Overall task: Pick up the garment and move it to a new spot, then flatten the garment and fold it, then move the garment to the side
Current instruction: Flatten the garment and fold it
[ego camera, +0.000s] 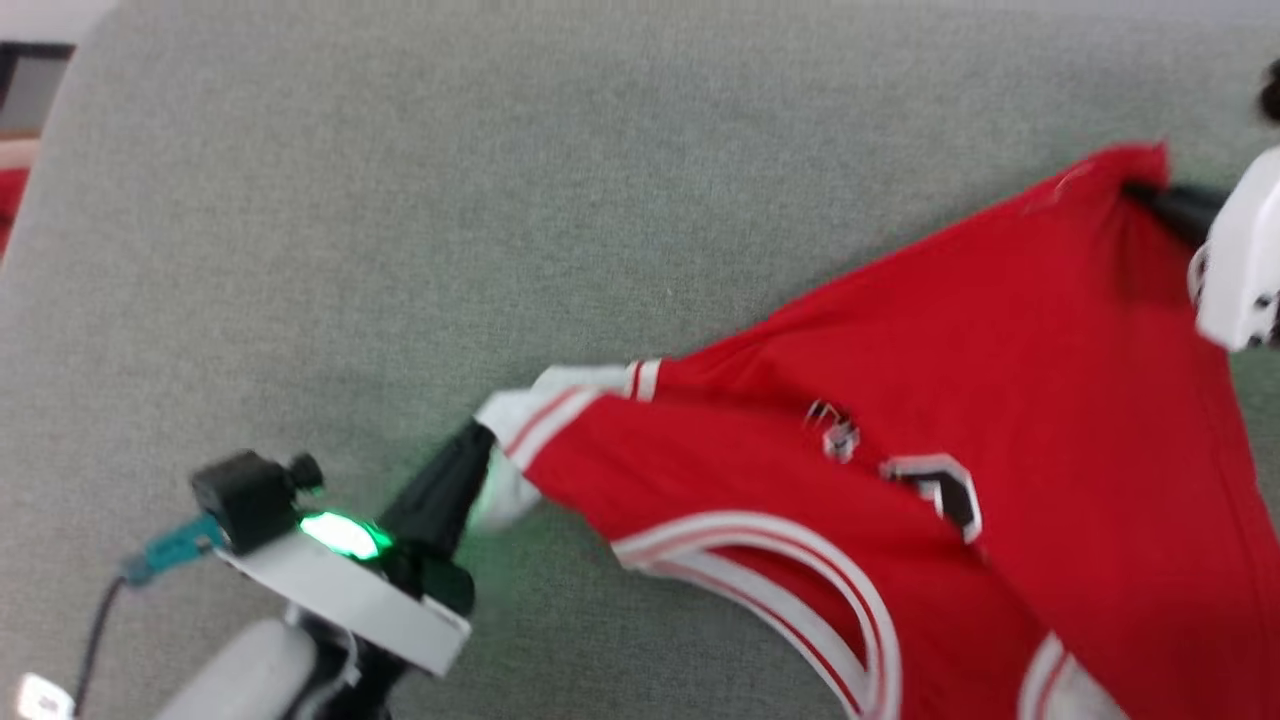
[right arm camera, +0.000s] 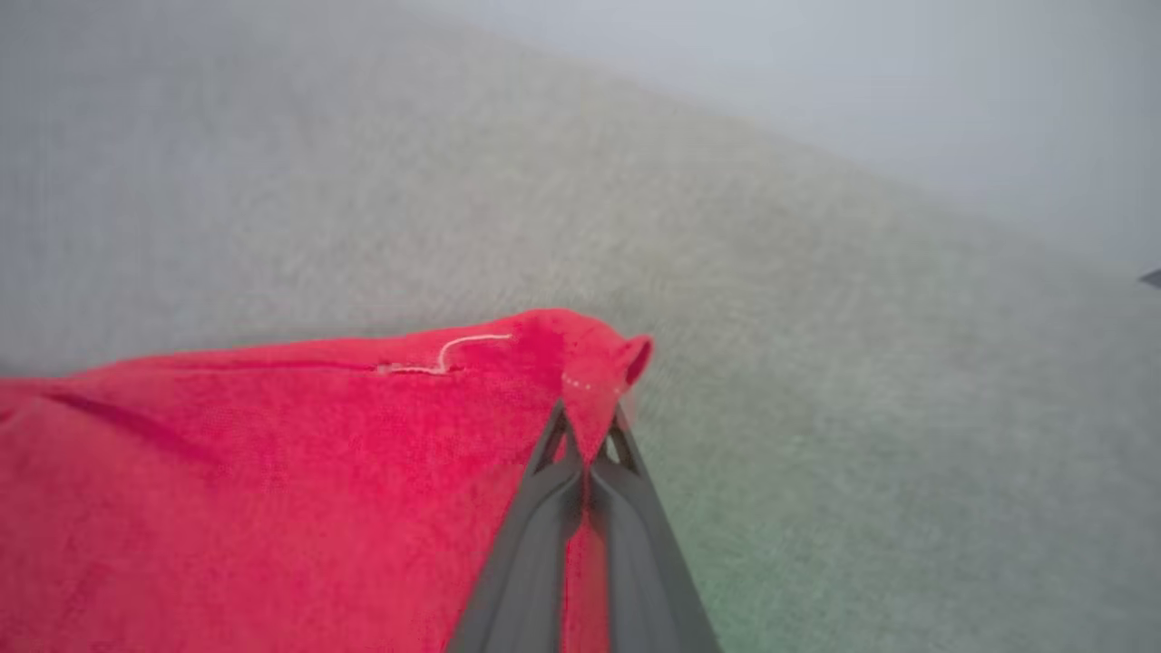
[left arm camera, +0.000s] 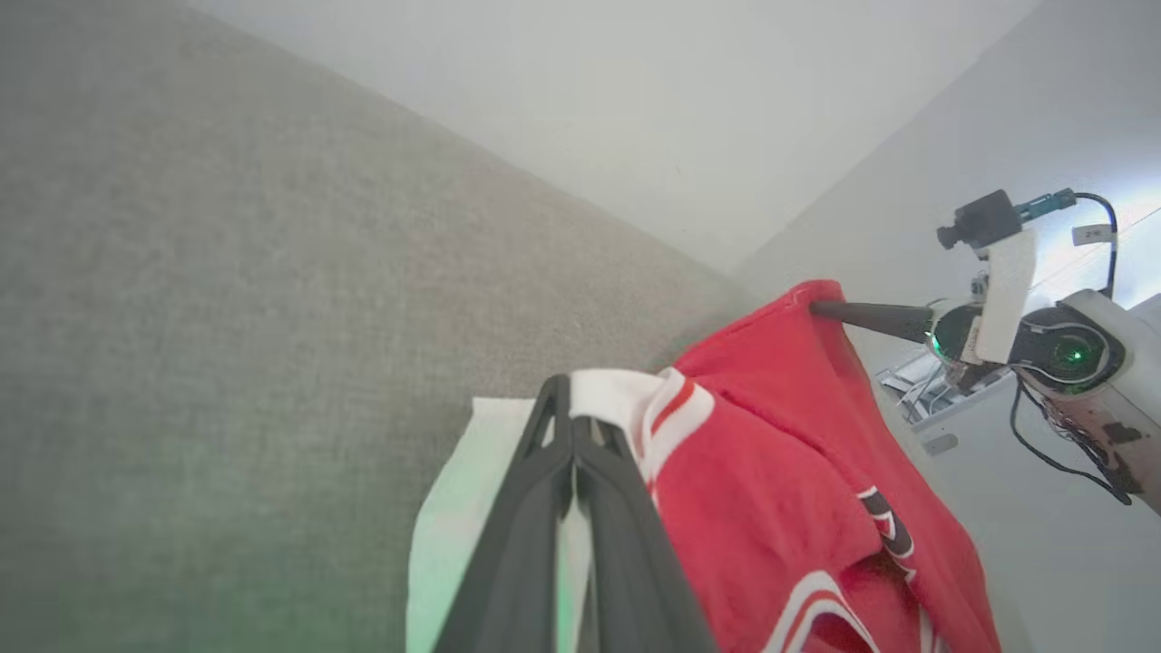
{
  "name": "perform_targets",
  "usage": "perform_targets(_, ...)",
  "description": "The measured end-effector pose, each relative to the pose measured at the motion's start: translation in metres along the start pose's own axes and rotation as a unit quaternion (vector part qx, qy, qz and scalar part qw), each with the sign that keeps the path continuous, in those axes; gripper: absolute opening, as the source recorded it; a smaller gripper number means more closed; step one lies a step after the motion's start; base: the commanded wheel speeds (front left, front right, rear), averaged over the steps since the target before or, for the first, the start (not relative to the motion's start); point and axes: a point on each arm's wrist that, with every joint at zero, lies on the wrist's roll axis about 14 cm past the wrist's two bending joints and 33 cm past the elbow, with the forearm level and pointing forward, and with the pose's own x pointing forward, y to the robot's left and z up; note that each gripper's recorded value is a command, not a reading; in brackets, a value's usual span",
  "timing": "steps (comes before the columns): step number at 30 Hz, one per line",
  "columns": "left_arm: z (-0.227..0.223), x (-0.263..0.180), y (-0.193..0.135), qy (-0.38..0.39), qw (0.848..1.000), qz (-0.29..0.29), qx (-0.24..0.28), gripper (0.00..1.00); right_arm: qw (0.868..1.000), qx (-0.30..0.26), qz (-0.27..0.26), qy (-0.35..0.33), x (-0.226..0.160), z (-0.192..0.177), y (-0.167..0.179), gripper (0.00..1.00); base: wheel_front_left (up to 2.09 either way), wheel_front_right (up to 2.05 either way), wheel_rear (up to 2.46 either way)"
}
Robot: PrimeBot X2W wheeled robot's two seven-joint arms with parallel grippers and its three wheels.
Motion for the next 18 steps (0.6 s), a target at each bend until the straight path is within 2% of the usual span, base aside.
perform_targets(4,0.041,0.015,-0.008,-0.046,0.998,-0.023,0.035,0.00,0.994,0.041,-0.036,-0.093,-0.019,0.043,-0.023,0.00,0.00,0.00,0.00)
perform_targets(8,0.098,0.046,-0.024,-0.096,0.992,-0.054,0.065,0.00,0.975,0.079,-0.079,-0.191,-0.047,0.090,-0.054,0.00,0.00,0.00,0.00)
perform_targets(12,0.168,0.084,-0.044,-0.153,0.983,-0.079,0.066,0.00,0.943,0.122,-0.111,-0.288,-0.074,0.139,-0.083,0.00,0.00,0.00,0.00)
perform_targets(18,0.258,0.144,-0.070,-0.217,0.970,-0.091,0.059,0.00,0.893,0.138,-0.147,-0.402,-0.107,0.210,-0.113,0.00,0.00,0.00,0.00)
